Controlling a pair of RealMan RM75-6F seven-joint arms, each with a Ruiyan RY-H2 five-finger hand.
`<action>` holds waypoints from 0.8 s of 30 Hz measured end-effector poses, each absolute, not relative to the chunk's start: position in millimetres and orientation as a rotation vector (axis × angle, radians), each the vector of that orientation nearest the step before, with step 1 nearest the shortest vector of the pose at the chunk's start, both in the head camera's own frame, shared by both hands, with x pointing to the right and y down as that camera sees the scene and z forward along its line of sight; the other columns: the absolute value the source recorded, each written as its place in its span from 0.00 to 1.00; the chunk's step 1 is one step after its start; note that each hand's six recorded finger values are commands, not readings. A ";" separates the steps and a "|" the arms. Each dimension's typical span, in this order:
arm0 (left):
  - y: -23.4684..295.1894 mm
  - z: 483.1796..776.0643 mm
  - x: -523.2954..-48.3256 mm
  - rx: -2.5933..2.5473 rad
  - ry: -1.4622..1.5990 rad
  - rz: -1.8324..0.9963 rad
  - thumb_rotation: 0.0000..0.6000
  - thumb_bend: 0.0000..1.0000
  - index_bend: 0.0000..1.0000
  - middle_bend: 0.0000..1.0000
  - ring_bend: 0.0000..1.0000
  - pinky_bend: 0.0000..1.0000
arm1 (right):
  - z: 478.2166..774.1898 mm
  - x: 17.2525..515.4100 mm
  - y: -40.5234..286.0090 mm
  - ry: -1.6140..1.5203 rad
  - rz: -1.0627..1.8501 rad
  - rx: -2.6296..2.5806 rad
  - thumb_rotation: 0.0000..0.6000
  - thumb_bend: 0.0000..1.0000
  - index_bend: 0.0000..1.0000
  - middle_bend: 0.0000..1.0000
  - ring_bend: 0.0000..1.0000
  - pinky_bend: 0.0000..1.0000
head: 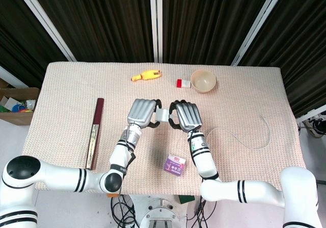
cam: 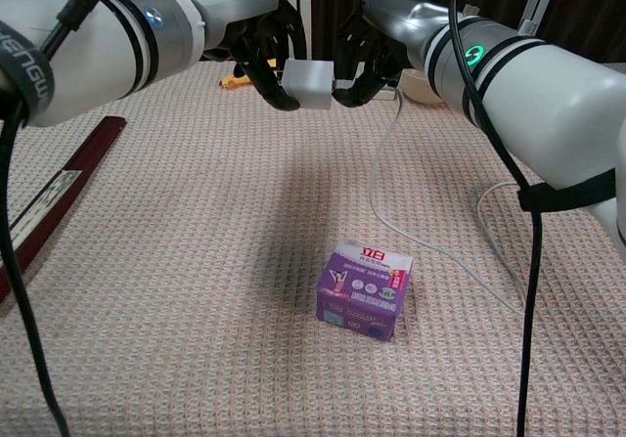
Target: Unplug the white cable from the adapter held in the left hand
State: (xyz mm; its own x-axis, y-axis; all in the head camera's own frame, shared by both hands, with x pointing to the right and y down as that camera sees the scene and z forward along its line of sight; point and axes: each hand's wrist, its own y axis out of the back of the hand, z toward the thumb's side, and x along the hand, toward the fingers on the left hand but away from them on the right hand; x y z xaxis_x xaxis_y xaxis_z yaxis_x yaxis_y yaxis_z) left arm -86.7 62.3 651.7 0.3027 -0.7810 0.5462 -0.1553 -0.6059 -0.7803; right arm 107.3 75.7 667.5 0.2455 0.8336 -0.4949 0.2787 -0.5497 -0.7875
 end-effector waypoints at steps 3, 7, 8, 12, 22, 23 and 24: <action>62.8 652.1 -86.3 -1.962 0.826 -1.319 1.00 0.37 0.57 0.54 0.75 0.99 | 667.9 107.2 75.5 -1.009 1.296 -1.964 1.00 0.35 0.59 0.44 0.33 0.50; 62.8 652.6 -86.1 -1.963 0.828 -1.319 1.00 0.37 0.57 0.54 0.75 0.99 | 668.7 107.2 75.2 -1.011 1.300 -1.962 1.00 0.42 0.63 0.44 0.33 0.50; 62.8 652.8 -86.1 -1.962 0.827 -1.318 1.00 0.37 0.57 0.54 0.75 0.99 | 669.2 107.0 75.2 -1.011 1.302 -1.962 1.00 0.44 0.64 0.44 0.33 0.50; 62.0 653.7 -87.2 -1.957 0.827 -1.320 1.00 0.37 0.57 0.54 0.75 0.99 | 669.9 106.7 75.7 -1.009 1.304 -1.958 1.00 0.48 0.67 0.45 0.33 0.50; 61.3 658.4 -96.8 -1.951 0.840 -1.338 1.00 0.37 0.57 0.54 0.75 0.99 | 671.1 113.6 77.5 -0.999 1.313 -1.950 1.00 0.49 0.70 0.45 0.34 0.50; 60.8 659.7 -99.7 -1.948 0.843 -1.343 1.00 0.37 0.57 0.54 0.75 0.99 | 670.4 115.6 77.4 -0.999 1.314 -1.945 1.00 0.49 0.70 0.45 0.34 0.50; 60.4 660.8 -102.1 -1.946 0.847 -1.347 1.00 0.37 0.57 0.54 0.75 0.99 | 669.8 117.3 77.2 -0.998 1.315 -1.940 1.00 0.49 0.70 0.45 0.34 0.50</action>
